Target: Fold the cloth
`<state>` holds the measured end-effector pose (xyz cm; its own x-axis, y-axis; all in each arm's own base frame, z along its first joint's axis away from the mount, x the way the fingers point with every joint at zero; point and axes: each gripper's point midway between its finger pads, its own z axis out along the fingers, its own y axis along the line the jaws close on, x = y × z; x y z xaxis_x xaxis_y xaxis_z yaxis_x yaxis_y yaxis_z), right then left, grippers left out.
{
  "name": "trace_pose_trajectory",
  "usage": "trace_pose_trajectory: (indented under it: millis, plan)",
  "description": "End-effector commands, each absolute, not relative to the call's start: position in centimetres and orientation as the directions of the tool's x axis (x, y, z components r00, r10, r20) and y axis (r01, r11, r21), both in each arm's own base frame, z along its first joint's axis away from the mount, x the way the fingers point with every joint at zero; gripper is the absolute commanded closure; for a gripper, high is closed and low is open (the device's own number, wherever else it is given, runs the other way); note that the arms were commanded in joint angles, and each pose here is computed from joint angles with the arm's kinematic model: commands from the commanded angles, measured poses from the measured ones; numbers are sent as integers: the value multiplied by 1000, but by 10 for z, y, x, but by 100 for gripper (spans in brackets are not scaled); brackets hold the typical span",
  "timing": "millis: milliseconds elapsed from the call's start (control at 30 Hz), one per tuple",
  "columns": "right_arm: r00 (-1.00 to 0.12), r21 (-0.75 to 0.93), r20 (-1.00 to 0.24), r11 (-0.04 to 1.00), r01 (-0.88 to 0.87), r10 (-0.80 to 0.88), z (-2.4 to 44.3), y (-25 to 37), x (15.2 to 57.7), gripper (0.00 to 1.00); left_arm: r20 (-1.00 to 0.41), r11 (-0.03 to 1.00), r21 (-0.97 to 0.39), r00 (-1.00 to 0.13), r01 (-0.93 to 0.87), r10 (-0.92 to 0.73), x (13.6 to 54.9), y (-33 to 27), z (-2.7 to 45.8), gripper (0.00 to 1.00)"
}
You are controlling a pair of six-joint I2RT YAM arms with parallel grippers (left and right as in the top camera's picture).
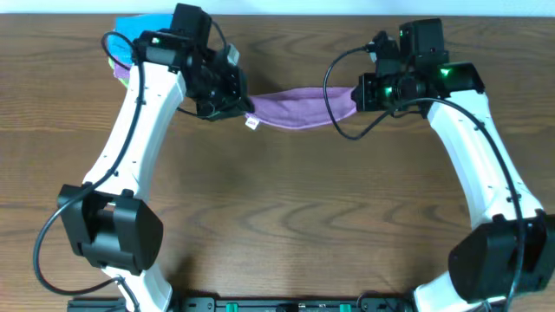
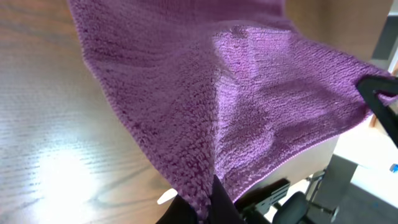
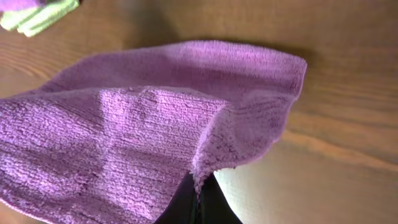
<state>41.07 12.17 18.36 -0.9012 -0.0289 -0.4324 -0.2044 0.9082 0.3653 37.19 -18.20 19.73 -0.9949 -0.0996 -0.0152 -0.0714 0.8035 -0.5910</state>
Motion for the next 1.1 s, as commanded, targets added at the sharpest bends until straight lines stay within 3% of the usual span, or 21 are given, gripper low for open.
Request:
trace_pose_trajectory:
  millis: [0,533,1067]
  plan:
    - [-887,347,-454,900,-263,-84,193,125,401,99,10,828,-558,-999,-48,-51,358,-186,184,94]
    - [-898,345,-430,903,-257,-91,160,114,336,99,221,864,-489,-975,-119,-9,300,-196,117,94]
    - [-964,365,-256,917,-163,-69,80,102,263,99,342,904,-417,-938,-99,55,243,-197,60,94]
